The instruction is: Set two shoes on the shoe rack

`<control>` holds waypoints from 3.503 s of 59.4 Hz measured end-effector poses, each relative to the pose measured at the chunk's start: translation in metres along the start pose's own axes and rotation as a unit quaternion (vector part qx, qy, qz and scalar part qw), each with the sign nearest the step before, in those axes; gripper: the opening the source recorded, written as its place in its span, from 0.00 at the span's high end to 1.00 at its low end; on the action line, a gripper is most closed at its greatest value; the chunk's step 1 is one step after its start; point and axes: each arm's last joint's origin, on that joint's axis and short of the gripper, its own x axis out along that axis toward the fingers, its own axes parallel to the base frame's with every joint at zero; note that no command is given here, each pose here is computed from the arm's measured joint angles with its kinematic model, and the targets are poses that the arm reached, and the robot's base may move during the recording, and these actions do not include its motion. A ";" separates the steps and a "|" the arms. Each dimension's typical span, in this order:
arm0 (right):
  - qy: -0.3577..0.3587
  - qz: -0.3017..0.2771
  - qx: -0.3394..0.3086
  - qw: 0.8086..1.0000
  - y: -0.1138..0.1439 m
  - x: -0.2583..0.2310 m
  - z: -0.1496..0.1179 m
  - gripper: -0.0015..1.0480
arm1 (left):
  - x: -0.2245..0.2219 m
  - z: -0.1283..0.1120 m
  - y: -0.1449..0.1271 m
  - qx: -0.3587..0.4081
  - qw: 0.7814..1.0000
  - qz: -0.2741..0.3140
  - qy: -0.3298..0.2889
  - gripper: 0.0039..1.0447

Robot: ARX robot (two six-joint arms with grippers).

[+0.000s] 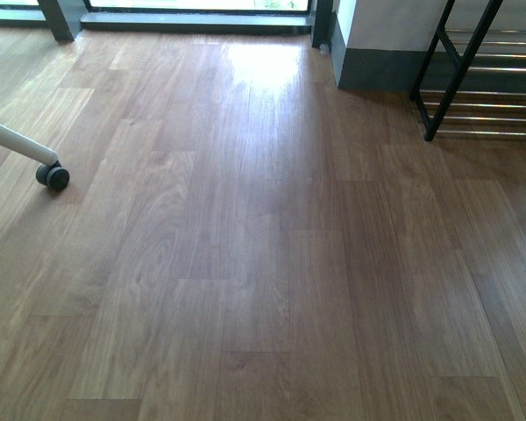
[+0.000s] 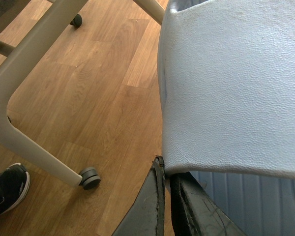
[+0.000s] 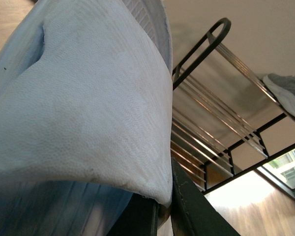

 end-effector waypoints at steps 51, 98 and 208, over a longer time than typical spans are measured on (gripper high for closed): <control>0.003 0.003 0.003 1.000 0.002 0.000 -0.002 0.99 | 0.000 -0.001 0.000 0.001 1.000 -0.001 0.000 0.99; 0.005 0.003 0.004 1.000 0.002 0.000 -0.002 0.99 | 0.000 -0.001 0.000 0.001 1.000 -0.002 0.000 0.99; -0.018 0.042 0.130 0.990 0.008 0.007 0.007 0.99 | 0.000 -0.001 0.000 0.002 1.000 -0.001 0.003 0.99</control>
